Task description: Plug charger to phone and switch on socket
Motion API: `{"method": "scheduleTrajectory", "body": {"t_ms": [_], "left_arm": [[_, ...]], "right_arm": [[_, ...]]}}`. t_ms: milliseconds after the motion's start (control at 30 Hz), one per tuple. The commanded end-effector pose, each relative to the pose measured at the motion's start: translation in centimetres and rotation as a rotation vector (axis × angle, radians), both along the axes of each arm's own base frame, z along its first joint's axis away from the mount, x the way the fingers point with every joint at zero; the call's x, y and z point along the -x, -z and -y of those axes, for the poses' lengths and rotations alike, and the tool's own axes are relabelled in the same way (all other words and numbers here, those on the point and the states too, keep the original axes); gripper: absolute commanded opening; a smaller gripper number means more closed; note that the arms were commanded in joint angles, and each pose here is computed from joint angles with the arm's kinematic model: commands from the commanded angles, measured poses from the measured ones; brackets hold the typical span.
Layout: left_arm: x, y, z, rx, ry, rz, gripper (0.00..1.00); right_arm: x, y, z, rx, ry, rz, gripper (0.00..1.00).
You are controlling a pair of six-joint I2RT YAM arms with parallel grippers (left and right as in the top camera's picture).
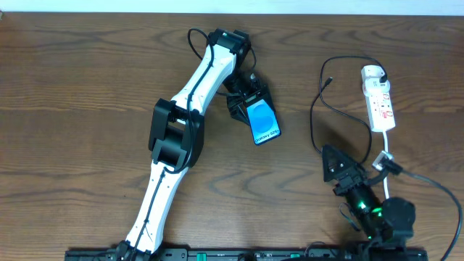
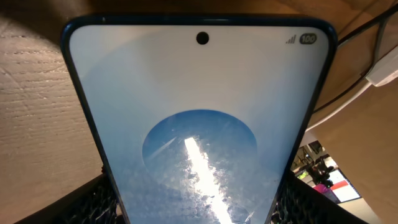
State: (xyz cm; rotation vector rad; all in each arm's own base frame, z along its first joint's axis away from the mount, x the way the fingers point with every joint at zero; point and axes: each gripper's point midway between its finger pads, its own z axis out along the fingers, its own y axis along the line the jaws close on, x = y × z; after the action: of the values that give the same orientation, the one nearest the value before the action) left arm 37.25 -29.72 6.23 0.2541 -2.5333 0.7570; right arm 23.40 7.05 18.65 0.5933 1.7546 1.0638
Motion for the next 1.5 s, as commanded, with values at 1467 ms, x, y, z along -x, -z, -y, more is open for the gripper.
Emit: {"method": "scheduleTrajectory", "body": {"t_ms": [1467], "left_arm": [[0.3,-3.2,0.9,0.092,-0.009,0.005,0.76]], "right_arm": [[-9.1,9.9,-12.3,0.233,-0.146,-0.466,0.71]]}}
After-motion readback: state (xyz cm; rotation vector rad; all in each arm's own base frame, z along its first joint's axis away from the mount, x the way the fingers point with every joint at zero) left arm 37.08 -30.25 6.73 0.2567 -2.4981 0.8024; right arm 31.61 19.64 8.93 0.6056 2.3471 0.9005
